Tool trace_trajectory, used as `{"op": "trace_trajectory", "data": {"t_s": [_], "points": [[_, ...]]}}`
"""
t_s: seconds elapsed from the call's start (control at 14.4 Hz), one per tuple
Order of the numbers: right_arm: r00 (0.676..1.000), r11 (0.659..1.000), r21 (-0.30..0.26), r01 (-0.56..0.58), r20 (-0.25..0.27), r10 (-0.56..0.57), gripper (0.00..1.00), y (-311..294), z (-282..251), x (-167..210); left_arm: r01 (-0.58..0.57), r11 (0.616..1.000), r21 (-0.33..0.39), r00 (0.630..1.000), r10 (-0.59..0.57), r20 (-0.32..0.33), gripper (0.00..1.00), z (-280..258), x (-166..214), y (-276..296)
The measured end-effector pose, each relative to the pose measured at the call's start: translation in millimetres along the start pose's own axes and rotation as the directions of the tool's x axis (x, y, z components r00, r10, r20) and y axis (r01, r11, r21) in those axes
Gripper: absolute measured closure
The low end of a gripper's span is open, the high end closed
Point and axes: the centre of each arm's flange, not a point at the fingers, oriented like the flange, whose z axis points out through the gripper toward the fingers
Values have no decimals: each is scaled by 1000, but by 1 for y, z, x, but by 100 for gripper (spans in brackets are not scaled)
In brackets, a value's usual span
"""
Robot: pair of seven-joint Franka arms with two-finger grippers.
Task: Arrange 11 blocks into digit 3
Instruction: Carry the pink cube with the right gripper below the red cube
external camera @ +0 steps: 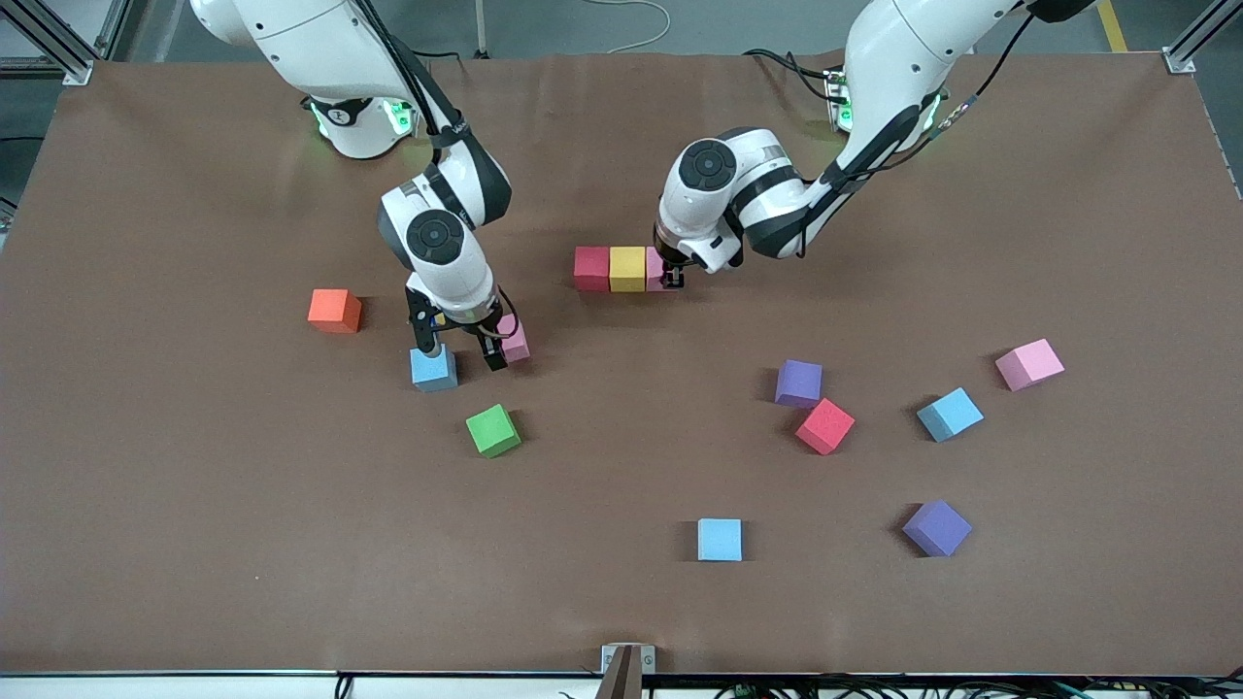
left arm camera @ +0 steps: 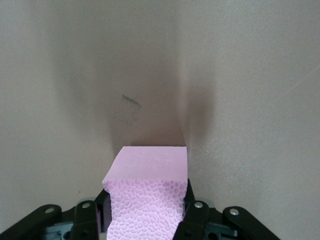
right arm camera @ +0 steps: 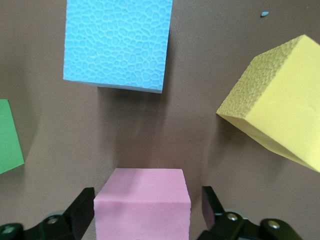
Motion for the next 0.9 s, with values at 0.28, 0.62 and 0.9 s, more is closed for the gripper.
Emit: {"op": "trace_trajectory", "data": {"t_s": [0.28, 0.62, 0.9], "points": [[999, 999, 19, 49, 19, -50, 40, -1, -7, -23, 0, 1000, 0, 1000, 0, 1, 47, 0, 0, 0], [954, 952, 79, 296, 32, -299, 40, -5, -30, -80, 8, 1000, -9, 1000, -8, 14, 14, -5, -4, 8], [796, 792, 102, 602, 2, -605, 40, -5, -37, -100, 10, 1000, -14, 1000, -10, 20, 0, -7, -5, 11]]}}
